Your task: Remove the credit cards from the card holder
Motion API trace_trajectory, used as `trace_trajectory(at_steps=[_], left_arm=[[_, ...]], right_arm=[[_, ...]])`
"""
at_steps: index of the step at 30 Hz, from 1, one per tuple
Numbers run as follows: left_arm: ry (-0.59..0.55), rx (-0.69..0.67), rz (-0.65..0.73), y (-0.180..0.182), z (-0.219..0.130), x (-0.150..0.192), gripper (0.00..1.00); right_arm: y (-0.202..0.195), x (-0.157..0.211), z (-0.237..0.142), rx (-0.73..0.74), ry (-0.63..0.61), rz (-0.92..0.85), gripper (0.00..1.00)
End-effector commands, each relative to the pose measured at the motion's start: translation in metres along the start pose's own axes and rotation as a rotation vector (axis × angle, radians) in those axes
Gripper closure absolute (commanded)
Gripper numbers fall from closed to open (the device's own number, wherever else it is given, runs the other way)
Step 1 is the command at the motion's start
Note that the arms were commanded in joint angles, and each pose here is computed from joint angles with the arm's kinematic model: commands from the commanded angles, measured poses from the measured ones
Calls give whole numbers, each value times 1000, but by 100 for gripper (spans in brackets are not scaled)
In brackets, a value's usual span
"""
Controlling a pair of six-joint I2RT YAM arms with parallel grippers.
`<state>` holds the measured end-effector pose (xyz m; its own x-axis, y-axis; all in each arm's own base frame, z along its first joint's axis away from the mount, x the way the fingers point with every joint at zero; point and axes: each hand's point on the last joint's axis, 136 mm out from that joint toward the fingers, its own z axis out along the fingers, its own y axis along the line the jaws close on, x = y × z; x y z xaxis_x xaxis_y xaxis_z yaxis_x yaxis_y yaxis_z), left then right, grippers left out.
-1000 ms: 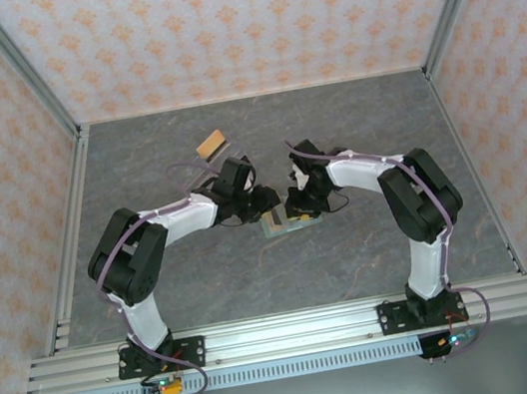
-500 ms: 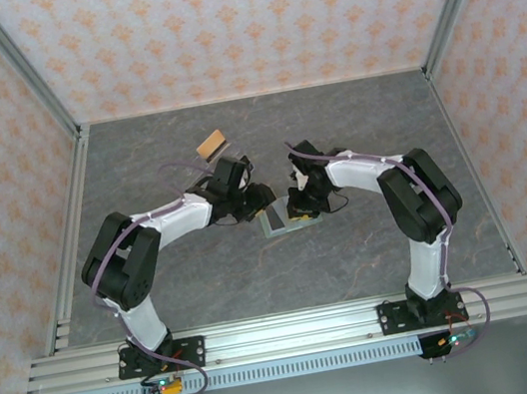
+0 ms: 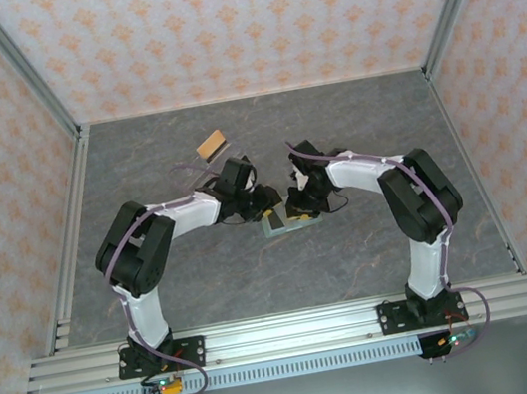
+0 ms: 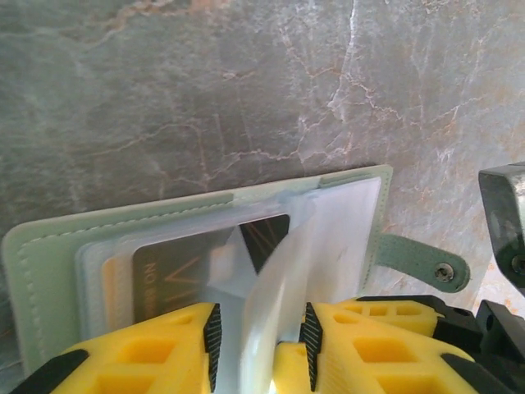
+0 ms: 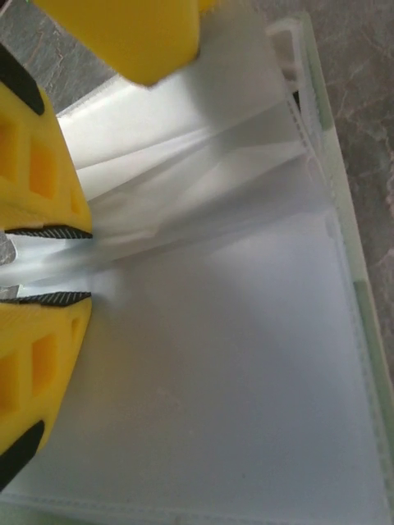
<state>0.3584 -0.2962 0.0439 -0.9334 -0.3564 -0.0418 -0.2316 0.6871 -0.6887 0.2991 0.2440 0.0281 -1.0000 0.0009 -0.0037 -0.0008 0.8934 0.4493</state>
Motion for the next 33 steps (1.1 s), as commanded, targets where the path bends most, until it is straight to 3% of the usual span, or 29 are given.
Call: trace_trajectory(at_steps=[1,7,18,24,33], left_arm=[[28,41,21,-16,12,3,68],[40,111,36,-41,15,3,69],[68,181,53,-70,31,-1,54],[46,132,60,-60,26,-6,52],[-93,-17,50,-18,-31,-20,56]], right_arm=[[-4,-4,-19,8,-50,-15,68],[-11,5,-49,37,-104,-31,62],[-25,1,-81,105,-237,3,59],[-22,-4,-79,85,-239,10,59],[20,-21,-50,-129,-156,-5,64]])
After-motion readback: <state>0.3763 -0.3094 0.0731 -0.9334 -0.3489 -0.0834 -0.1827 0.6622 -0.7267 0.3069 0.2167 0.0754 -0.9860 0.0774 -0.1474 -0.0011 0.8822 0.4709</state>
